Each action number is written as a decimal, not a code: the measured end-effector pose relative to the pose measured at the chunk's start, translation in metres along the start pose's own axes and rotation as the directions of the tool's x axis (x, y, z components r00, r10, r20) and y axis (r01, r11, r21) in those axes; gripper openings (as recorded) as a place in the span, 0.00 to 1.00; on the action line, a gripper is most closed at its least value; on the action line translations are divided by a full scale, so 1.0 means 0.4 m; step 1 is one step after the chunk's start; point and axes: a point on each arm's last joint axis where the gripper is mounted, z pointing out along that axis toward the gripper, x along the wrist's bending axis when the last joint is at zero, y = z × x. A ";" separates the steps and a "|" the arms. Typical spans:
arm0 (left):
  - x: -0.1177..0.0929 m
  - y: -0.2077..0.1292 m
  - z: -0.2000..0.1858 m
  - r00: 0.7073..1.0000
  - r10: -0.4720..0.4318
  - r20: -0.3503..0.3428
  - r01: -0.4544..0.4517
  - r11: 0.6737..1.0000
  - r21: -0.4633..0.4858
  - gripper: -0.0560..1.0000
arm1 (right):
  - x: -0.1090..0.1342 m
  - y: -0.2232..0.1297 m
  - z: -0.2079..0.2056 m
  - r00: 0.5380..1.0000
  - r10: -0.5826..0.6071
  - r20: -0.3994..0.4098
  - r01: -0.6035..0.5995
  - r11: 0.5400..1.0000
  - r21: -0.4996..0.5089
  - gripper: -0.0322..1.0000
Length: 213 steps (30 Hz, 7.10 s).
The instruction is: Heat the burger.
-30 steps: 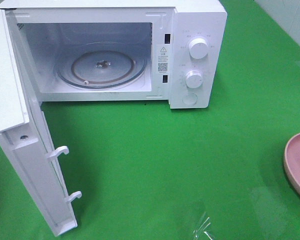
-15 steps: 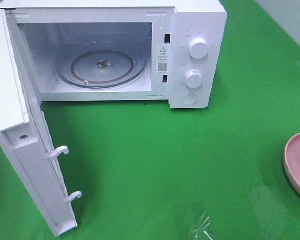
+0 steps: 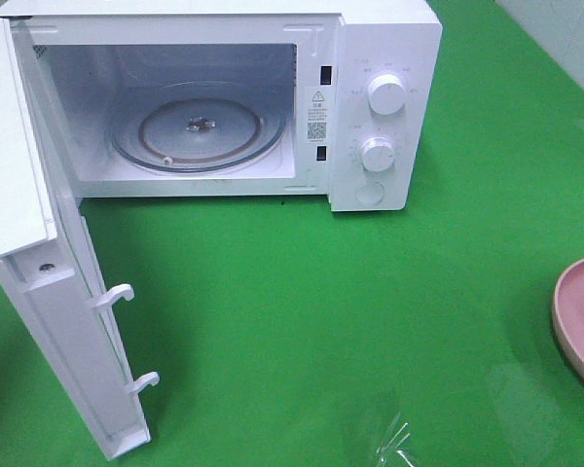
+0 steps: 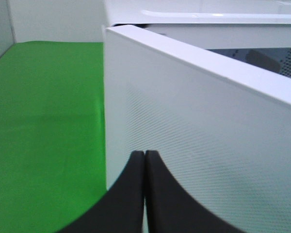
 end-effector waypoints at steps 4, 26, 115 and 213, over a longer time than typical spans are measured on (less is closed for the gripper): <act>-0.014 -0.028 0.029 0.997 -0.021 0.080 0.020 1.000 0.023 0.05 | 0.000 0.000 0.000 1.000 0.000 0.000 0.000 1.000 0.000 0.76; -0.135 -0.055 0.145 0.972 -0.064 0.225 0.052 0.997 0.057 0.05 | 0.000 0.000 0.000 1.000 0.000 0.000 0.000 1.000 0.000 0.76; -0.486 -0.023 0.332 0.925 -0.072 0.374 -0.245 0.638 0.730 0.97 | 0.000 0.000 0.000 1.000 0.000 0.000 0.000 1.000 0.000 0.76; -0.090 0.119 -0.488 0.983 -0.046 -0.177 0.097 0.952 0.291 0.97 | 0.000 0.000 0.000 1.000 0.000 0.000 0.000 1.000 0.000 0.76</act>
